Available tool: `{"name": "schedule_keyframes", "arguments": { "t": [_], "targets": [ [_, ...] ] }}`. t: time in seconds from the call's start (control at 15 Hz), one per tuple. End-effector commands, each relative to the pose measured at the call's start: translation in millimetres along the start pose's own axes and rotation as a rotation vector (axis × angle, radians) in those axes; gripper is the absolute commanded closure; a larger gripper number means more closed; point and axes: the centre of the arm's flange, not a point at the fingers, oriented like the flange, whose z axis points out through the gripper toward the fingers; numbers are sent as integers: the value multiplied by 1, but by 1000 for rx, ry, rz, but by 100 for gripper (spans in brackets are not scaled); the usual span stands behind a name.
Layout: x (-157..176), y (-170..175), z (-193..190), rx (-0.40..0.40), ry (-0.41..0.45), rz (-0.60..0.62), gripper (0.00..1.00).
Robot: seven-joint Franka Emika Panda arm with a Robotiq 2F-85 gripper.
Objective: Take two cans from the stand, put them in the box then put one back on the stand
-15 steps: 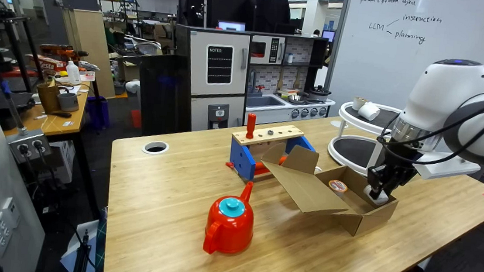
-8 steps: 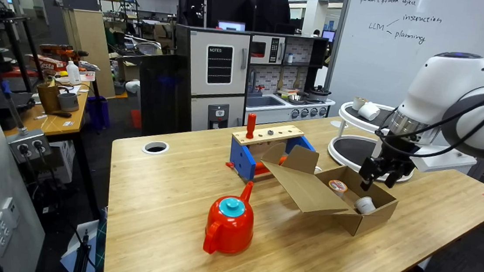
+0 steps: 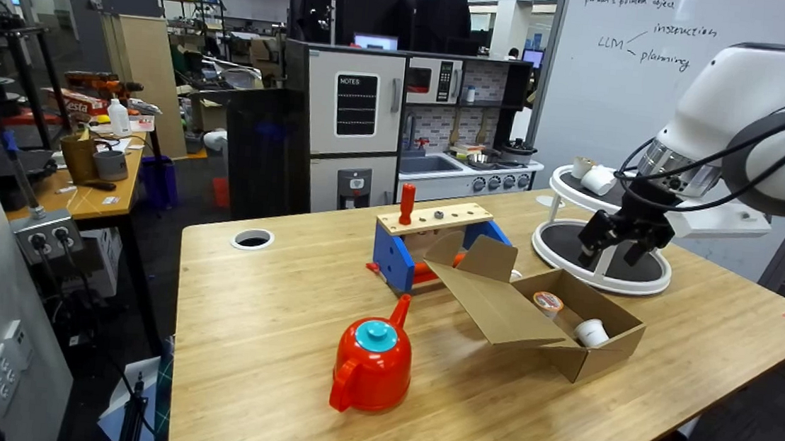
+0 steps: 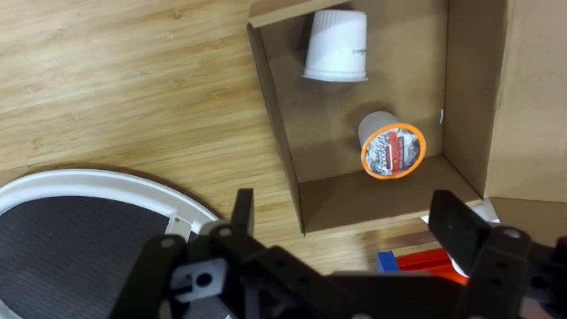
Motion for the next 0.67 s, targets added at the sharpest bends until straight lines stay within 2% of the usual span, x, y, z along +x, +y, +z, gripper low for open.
{"name": "schedule_keyframes", "arguments": {
  "t": [0.0,0.47,0.6],
  "targets": [
    [0,0,1,0,-1,0,0],
    [1,-4,-1,13,-13,-7,0],
    [0,-11,-3,13,-10,-44,0]
  ]
}}
